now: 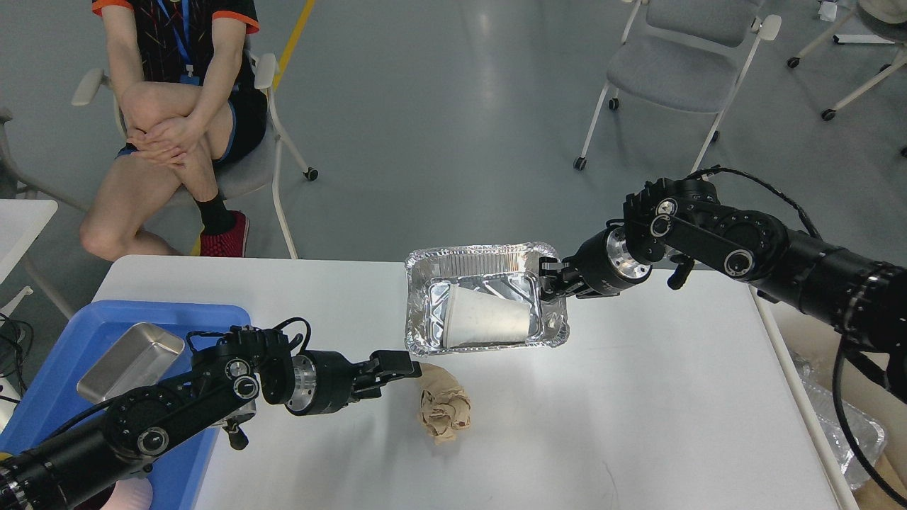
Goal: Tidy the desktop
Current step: 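Grasp the crumpled beige paper with the left gripper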
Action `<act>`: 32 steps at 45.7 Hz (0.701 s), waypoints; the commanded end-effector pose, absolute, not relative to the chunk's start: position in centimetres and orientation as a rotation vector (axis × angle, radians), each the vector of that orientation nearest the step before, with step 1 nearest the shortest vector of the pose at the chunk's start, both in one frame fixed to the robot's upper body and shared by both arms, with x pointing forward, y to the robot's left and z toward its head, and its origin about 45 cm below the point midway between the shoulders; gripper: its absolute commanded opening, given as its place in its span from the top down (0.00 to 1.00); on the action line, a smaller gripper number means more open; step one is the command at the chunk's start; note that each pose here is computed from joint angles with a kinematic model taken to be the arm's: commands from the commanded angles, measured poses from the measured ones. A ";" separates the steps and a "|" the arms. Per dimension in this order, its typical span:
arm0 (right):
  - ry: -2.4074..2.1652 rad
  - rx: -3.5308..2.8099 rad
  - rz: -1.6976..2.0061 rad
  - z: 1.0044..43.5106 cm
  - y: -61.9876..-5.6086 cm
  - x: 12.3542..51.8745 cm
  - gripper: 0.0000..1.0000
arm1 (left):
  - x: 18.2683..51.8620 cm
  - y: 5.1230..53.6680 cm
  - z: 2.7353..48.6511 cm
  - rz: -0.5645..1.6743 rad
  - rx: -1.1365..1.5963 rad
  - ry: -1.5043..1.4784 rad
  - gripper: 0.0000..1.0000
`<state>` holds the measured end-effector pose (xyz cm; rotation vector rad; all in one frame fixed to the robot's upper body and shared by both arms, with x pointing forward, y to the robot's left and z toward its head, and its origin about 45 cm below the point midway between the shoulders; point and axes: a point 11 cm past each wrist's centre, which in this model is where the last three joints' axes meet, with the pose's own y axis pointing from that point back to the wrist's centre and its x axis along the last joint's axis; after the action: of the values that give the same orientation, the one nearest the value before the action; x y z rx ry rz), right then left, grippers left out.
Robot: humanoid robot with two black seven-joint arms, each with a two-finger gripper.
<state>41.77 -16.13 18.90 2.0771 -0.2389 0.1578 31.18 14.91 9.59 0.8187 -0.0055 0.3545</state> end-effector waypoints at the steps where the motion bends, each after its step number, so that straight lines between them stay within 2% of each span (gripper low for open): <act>1: -0.239 2.078 0.157 18.9 -16.1 41.8 1.00 | 31.0 13.3 9.1 0.351 0.802 0.010 0.13; 8: -0.242 2.079 0.157 19.0 -16.2 41.8 1.00 | 31.3 12.9 7.4 0.371 0.816 0.056 0.12; 12: -0.250 2.076 0.152 19.0 -16.7 41.8 1.00 | 31.2 12.3 6.8 0.375 0.811 0.086 0.07; 20: -0.248 2.078 0.152 19.0 -16.8 41.7 1.00 | 30.9 10.3 6.3 0.365 0.787 0.110 0.04; 32: -0.250 2.077 0.151 19.0 -16.9 41.7 1.00 | 30.6 8.4 5.9 0.374 0.782 0.108 0.05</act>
<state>41.70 -16.76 19.00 2.0781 -0.2475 0.1518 30.54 8.90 6.05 0.7770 0.1204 0.3572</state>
